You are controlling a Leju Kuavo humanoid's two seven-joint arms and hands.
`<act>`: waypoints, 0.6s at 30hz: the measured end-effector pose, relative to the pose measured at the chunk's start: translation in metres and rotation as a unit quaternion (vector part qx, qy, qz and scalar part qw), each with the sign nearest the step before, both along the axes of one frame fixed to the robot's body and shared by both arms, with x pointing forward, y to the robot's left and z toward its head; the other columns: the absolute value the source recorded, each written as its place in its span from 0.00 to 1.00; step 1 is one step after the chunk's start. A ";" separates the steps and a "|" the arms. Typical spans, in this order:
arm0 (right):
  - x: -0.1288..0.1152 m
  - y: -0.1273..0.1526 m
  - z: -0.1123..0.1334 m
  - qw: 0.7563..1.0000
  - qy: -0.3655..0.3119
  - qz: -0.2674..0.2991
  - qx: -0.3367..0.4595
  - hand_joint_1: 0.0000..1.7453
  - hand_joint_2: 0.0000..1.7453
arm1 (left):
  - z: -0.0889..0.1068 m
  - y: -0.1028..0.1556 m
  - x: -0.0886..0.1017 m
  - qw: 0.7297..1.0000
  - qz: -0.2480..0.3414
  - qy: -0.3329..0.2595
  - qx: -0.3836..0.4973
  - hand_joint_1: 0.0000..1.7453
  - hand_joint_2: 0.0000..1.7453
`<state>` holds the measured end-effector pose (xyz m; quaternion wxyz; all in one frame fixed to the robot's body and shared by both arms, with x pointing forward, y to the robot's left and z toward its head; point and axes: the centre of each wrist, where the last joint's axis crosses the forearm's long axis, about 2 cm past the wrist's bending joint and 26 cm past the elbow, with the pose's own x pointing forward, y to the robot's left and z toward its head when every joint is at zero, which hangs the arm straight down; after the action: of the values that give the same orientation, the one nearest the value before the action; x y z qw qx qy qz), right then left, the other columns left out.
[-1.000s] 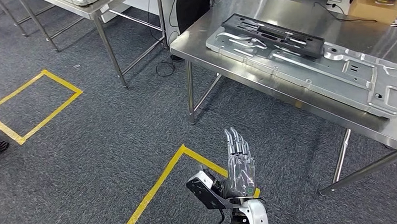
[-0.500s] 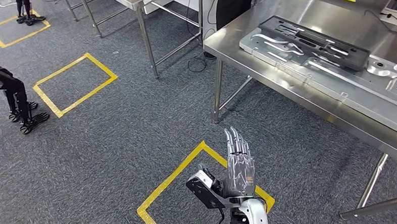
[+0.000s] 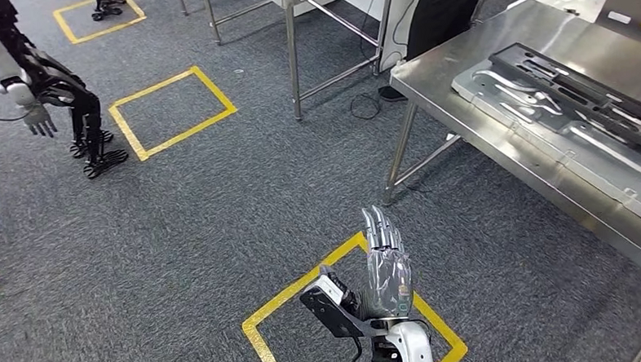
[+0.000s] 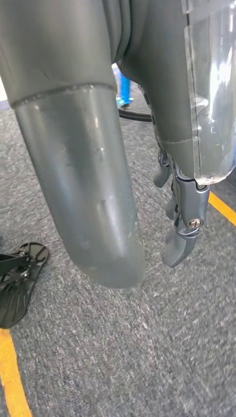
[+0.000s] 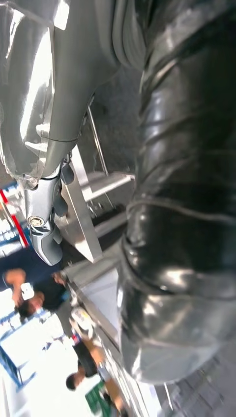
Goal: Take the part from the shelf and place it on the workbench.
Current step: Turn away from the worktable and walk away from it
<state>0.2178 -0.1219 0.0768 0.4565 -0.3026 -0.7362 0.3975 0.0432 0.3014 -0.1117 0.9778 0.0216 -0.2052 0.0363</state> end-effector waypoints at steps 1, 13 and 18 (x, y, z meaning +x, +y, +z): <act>0.000 0.000 0.000 1.000 0.000 0.000 0.000 0.00 0.00 | 0.000 -0.001 0.001 1.000 0.000 -0.001 -0.001 0.00 0.00; 0.000 0.001 0.000 1.000 0.000 0.000 0.002 0.00 0.00 | 0.000 0.001 -0.001 1.000 0.000 0.001 0.000 0.00 0.00; 0.000 0.002 0.001 1.000 -0.001 0.001 0.002 0.00 0.00 | 0.000 0.001 0.000 1.000 0.000 0.000 0.001 0.00 0.00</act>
<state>0.2182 -0.1204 0.0779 0.4562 -0.3016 -0.7377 0.3958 0.0431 0.3028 -0.1117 0.9778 0.0228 -0.2053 0.0361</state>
